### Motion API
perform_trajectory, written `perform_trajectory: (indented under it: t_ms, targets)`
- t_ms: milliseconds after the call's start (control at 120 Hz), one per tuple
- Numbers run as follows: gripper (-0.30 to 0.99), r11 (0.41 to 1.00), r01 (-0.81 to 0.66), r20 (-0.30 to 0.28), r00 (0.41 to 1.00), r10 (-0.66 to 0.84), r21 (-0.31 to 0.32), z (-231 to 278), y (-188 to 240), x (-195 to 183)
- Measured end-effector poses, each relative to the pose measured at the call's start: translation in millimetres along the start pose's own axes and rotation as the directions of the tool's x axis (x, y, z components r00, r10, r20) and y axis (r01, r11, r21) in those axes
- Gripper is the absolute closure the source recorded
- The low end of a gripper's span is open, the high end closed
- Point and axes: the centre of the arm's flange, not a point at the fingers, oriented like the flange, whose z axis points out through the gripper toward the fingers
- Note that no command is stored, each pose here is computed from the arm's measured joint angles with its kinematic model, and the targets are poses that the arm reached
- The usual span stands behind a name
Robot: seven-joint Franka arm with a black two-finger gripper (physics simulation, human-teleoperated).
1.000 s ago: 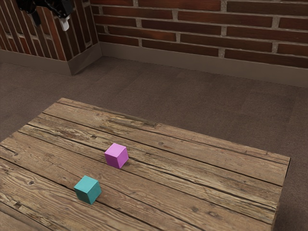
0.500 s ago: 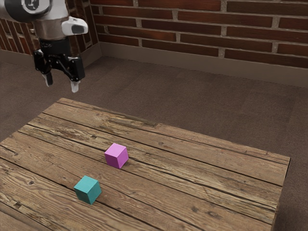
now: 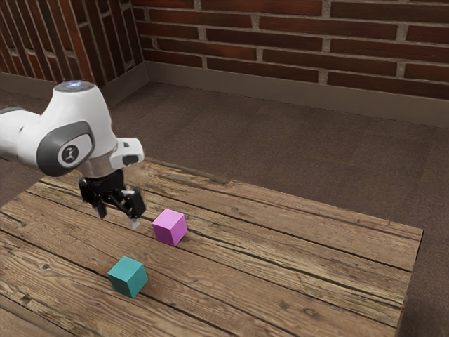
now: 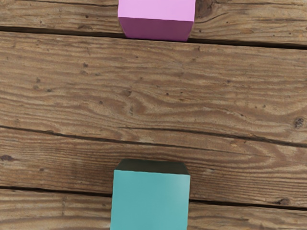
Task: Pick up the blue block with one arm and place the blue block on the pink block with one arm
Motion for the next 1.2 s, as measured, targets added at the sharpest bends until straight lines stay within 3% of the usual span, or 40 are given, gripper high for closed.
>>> perform_trajectory:
  t_ms: [358, 650, 1200]
  targets:
    - [0.00, 0.999, -0.049, -0.065, 0.997, 0.049, 0.000, 43, 6, -50]
    - [0.00, 0.996, -0.086, -0.091, 0.992, 0.085, 0.002, 70, 7, -64]
    - [0.00, 0.995, -0.095, -0.059, 0.994, 0.094, -0.004, 121, 4, -56]
